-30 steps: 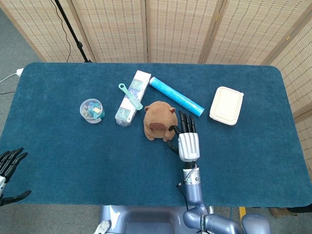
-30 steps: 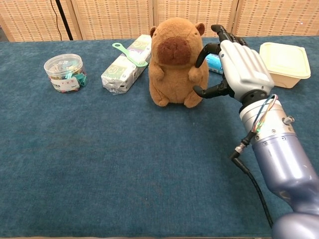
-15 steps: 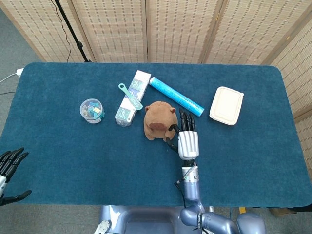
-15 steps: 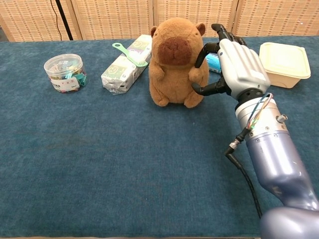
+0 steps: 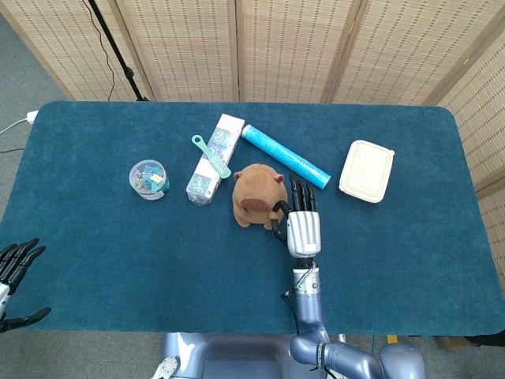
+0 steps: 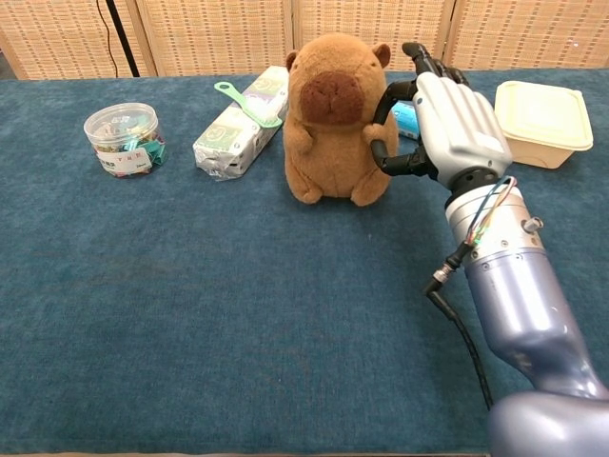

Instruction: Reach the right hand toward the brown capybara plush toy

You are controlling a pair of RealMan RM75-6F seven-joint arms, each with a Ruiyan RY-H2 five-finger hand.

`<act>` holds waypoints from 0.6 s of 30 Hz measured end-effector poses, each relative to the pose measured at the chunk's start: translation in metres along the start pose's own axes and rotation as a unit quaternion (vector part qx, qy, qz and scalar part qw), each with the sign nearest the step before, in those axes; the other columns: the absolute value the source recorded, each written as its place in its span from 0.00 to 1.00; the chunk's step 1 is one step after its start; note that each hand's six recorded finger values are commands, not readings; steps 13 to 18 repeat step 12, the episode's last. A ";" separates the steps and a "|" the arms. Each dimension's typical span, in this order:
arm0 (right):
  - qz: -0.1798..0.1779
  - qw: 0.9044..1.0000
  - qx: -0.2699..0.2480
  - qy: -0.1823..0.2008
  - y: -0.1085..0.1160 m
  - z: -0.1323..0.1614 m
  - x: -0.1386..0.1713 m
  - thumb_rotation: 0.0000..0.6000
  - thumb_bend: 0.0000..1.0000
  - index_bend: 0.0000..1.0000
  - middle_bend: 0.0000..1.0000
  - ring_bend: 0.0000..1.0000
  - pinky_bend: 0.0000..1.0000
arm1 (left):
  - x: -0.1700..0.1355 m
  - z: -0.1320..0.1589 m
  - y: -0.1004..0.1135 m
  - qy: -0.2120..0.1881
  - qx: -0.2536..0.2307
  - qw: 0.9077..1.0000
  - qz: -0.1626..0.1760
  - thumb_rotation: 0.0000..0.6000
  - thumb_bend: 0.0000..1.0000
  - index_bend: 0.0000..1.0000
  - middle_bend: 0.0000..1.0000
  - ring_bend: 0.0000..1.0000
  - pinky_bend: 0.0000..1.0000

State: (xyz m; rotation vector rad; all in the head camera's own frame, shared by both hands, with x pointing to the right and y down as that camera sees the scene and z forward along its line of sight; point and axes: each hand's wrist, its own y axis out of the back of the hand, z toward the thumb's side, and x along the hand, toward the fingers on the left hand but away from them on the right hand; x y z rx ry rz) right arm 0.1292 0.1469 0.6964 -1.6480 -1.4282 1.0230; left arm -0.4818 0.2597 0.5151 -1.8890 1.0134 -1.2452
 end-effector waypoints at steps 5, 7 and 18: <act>0.000 1.000 -0.001 0.001 0.000 0.002 0.000 1.00 0.60 0.56 0.00 0.00 0.00 | 0.000 0.000 0.000 0.000 0.000 1.000 0.000 1.00 0.00 0.00 0.00 0.00 0.00; 0.000 1.000 -0.001 0.002 0.000 0.002 0.000 1.00 0.60 0.57 0.00 0.00 0.00 | 0.000 0.000 0.000 0.000 0.000 1.000 0.000 1.00 0.00 0.00 0.00 0.00 0.00; 0.001 1.000 -0.004 0.004 0.000 0.004 0.000 1.00 0.59 0.59 0.00 0.00 0.00 | 0.000 0.000 0.001 -0.001 0.000 1.000 0.000 1.00 0.00 0.00 0.00 0.00 0.00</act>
